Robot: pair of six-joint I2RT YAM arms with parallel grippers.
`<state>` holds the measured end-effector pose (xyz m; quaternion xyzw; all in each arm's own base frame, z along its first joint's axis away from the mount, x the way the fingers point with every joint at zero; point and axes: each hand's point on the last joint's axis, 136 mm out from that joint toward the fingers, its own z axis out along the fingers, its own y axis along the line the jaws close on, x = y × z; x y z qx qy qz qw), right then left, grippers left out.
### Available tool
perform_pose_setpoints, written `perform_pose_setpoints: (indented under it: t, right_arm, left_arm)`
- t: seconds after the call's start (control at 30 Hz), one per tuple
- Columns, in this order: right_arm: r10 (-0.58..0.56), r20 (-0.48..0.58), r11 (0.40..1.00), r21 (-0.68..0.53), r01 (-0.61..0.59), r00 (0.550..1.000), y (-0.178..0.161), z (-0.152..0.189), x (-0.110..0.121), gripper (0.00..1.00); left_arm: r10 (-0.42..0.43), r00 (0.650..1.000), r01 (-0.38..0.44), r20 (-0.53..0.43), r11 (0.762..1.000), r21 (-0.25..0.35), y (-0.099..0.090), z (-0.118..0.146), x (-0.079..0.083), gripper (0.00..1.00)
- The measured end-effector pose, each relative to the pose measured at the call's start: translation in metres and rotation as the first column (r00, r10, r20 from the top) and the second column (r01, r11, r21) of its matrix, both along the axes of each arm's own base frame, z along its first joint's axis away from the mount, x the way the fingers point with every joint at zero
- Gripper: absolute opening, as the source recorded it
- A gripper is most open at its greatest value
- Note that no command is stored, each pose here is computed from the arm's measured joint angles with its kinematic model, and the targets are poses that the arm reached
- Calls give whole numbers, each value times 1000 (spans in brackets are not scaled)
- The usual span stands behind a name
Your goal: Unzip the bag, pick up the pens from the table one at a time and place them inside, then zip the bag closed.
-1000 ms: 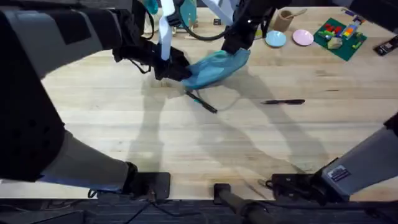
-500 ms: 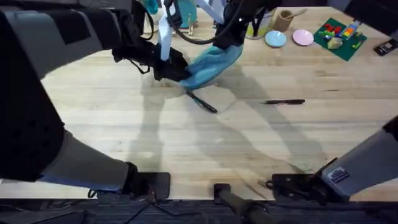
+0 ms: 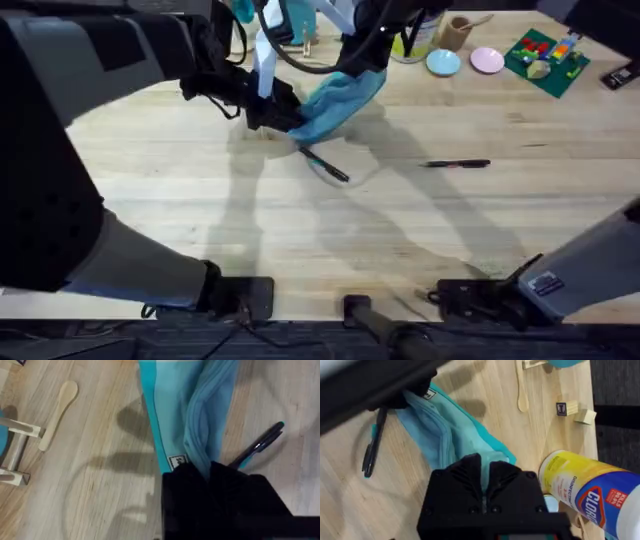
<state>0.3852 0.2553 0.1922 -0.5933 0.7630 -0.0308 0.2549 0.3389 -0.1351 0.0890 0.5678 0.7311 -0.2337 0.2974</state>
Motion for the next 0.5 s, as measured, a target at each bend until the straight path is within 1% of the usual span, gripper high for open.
perform_pose_setpoints:
  t: [0.27,0.5]
  right_arm:
    - [4,27,1000,20,-4,1000,5,4,5,34]
    - [36,89,997,62,-42,995,28,15,8,34]
  left_arm:
    - [0,1000,0,0,1000,1,0,0,0,43]
    - [2,1000,-2,-5,1000,8,1,-1,-1,43]
